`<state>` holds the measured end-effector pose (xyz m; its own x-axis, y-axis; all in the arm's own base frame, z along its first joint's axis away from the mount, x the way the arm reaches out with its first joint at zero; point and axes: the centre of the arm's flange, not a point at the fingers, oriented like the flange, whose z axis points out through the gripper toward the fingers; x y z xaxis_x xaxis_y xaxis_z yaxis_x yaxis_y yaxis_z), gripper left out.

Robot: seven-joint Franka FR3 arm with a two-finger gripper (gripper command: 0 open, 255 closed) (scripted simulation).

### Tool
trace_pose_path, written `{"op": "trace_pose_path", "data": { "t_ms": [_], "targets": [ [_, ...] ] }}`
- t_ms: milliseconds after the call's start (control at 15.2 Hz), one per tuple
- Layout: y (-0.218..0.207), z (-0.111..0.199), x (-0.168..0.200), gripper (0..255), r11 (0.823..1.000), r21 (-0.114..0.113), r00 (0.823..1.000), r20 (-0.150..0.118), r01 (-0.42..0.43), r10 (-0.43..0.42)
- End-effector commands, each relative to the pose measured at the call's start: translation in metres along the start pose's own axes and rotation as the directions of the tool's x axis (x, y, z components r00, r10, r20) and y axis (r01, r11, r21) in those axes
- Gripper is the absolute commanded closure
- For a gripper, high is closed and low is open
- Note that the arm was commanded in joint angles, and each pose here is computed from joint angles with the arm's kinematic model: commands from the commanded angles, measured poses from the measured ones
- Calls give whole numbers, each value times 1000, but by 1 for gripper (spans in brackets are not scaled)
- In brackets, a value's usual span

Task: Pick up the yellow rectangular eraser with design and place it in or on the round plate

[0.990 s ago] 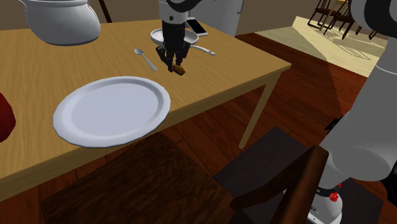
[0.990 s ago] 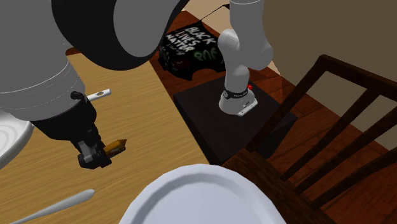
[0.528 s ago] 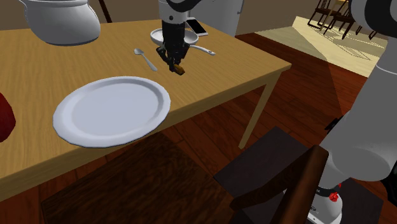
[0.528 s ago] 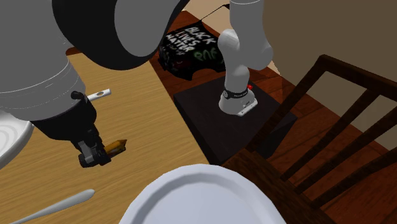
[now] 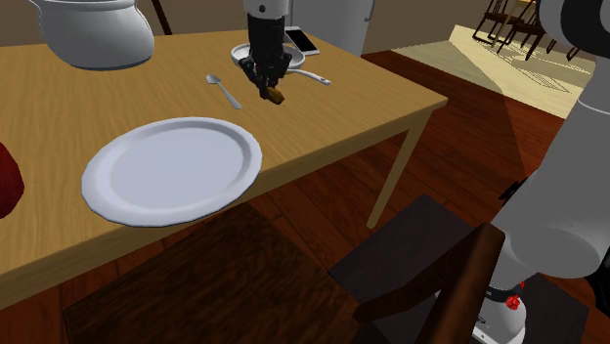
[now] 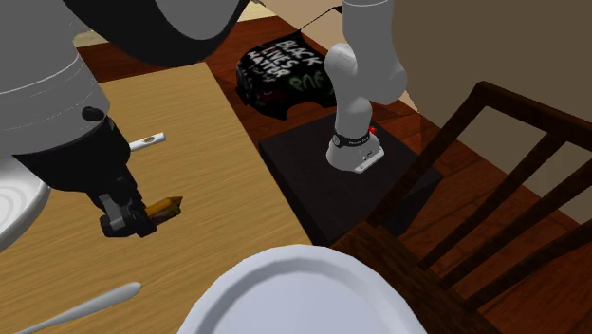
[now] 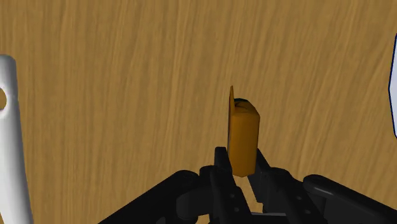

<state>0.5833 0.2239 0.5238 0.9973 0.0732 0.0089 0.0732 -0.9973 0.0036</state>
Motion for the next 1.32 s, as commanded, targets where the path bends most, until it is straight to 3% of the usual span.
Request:
{"op": "trace_pose_path", "data": {
  "t_ms": [0, 594, 1254],
  "targets": [
    [1, -11, 0, 255, 1000, 0, 1000, 0, 0, 0],
    [1, -56, 0, 255, 1000, 0, 1000, 0, 0, 0],
    [-127, -58, -32, 255, 1000, 0, 1000, 0, 0, 0]
  ]
}}
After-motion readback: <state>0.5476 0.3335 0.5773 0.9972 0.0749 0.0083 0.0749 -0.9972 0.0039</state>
